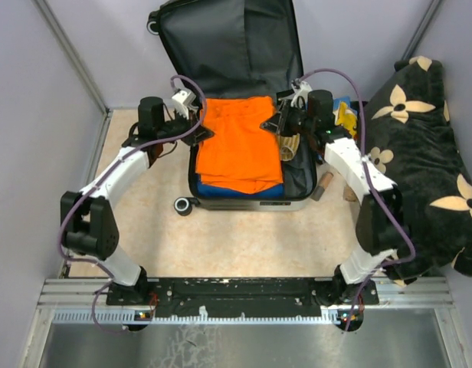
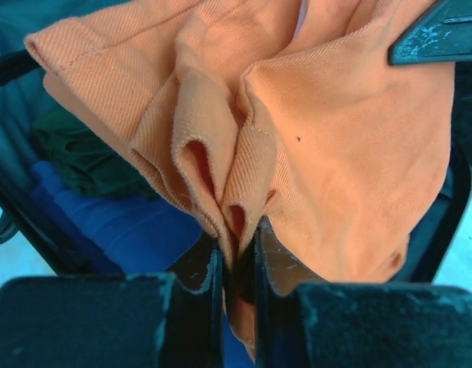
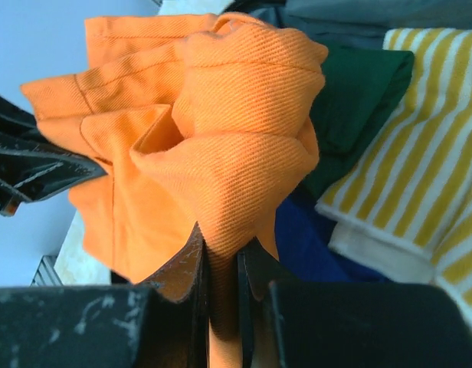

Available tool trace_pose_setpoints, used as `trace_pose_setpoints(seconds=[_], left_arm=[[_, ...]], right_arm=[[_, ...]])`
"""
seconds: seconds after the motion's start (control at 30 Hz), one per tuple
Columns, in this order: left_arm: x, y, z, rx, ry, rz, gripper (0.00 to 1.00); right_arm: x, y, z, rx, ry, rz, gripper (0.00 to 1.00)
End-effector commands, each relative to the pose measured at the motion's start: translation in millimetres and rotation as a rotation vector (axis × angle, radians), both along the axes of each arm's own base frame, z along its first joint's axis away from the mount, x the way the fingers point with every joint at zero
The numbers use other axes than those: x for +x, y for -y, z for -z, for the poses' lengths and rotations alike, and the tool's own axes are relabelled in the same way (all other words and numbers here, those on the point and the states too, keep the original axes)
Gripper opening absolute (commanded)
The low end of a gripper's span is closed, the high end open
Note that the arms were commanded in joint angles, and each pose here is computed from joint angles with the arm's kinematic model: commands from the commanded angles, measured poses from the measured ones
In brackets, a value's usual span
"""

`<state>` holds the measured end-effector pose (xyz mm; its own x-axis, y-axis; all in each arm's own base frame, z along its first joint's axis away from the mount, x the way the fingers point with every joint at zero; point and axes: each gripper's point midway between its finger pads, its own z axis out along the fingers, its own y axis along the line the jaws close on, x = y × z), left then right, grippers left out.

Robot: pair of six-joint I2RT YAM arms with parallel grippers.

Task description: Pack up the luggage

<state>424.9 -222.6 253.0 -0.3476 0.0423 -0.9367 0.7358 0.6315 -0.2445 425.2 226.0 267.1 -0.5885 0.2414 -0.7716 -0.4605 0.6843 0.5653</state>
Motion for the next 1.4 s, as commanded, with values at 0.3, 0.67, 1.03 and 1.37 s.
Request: trace_pose_setpoints(seconds=[0.3, 0.67, 1.03, 1.37], left_arm=[[89, -20, 37, 0.046, 0.034, -0.161, 0.00], [119, -37, 78, 0.153, -0.029, -0.227, 0.15], [90, -45, -1, 0.196, 0.085, -0.118, 0.89], [60, -13, -8, 0.250, 0.191, 0.249, 0.88]], right_arm=[[78, -6, 65, 0.010, -0.094, -0.008, 0.00], [90, 0, 102, -0.030, -0.154, 0.011, 0.30], [91, 33, 19, -0.098, 0.040, -0.075, 0.85], [63, 7, 4, -0.151, 0.166, -0.318, 0.76]])
